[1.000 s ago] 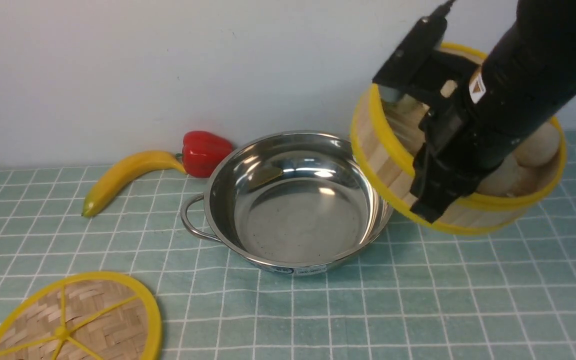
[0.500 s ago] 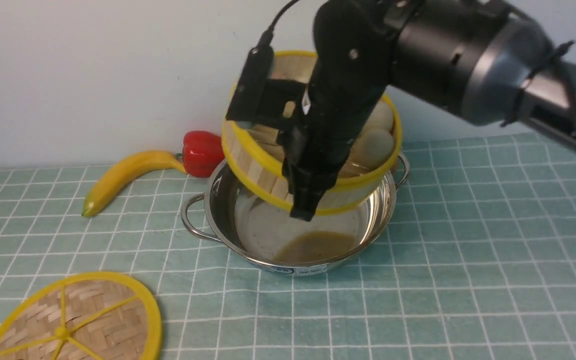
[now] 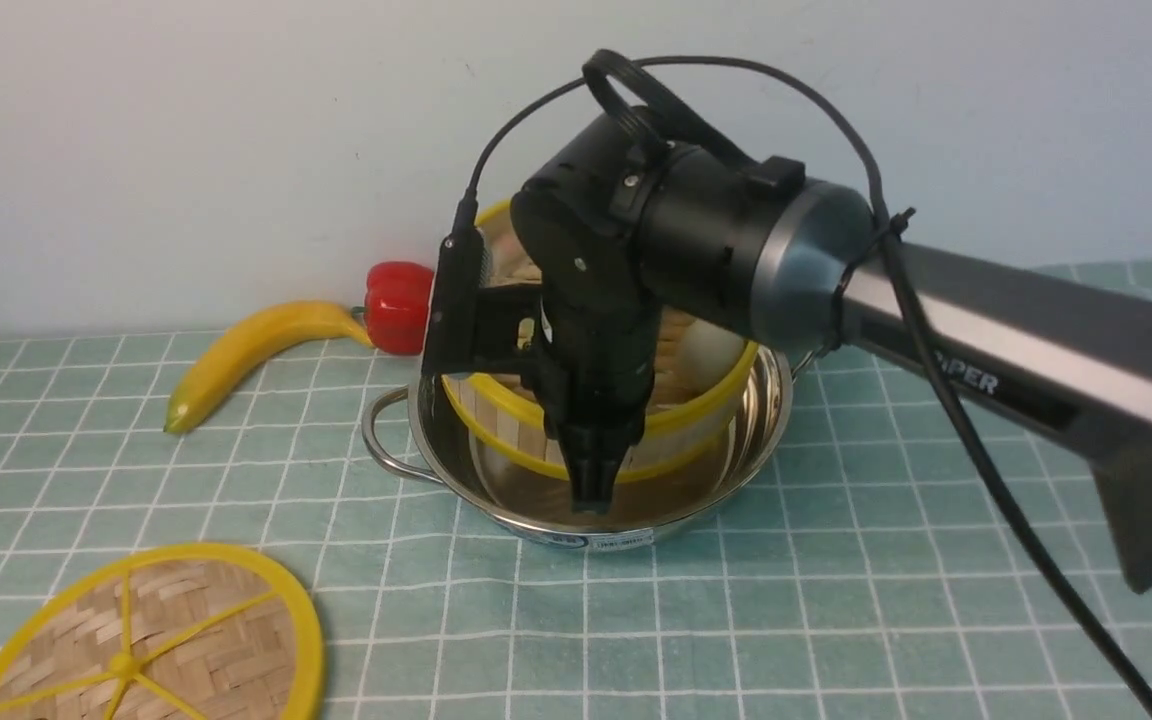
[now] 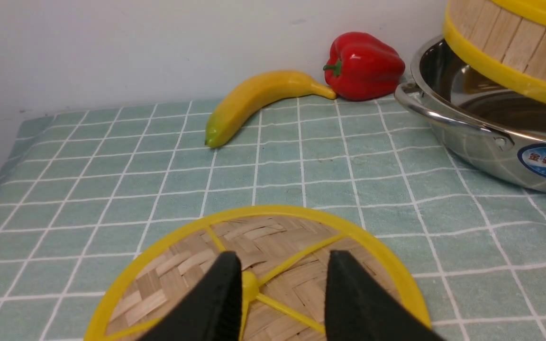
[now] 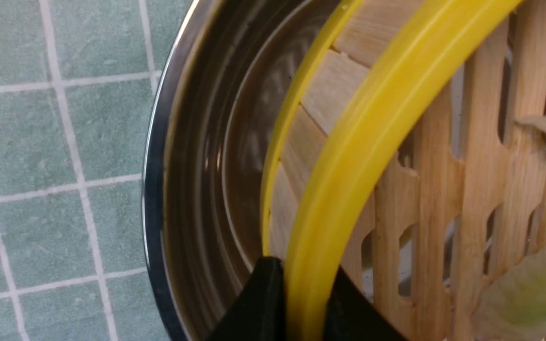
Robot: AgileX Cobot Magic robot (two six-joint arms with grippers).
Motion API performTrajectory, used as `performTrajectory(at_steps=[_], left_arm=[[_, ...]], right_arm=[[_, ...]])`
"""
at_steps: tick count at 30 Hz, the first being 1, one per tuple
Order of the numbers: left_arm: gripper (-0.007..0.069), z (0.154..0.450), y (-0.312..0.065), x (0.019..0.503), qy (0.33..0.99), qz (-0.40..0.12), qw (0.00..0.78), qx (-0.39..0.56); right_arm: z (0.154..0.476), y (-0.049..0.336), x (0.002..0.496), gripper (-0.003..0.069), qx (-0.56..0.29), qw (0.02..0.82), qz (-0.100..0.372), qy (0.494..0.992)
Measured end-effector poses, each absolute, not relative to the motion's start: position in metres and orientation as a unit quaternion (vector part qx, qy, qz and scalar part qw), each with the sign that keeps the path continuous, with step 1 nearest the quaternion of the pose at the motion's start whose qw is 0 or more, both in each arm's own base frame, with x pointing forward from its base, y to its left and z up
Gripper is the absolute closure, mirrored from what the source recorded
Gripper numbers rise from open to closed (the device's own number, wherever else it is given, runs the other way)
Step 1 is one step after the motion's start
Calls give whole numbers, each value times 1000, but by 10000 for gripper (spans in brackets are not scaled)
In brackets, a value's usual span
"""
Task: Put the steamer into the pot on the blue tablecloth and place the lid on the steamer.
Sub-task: 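Place the bamboo steamer basket of food into the steel pot with the right gripper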
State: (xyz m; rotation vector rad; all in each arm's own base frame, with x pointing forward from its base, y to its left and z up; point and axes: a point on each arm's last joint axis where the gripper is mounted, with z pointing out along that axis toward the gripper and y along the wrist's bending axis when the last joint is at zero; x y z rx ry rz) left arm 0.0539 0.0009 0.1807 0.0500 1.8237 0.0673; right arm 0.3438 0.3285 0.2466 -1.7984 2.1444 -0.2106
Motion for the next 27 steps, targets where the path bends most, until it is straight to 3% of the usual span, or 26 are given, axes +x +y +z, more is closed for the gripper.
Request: performTrajectory(at_steps=[17, 27], left_arm=[[382, 181, 1, 54, 790, 29, 612, 22], [382, 181, 1, 54, 790, 29, 612, 22]], right_arm=[[206, 336, 349, 571, -639, 127, -75, 755], [199, 336, 351, 571, -631, 122, -82, 762]])
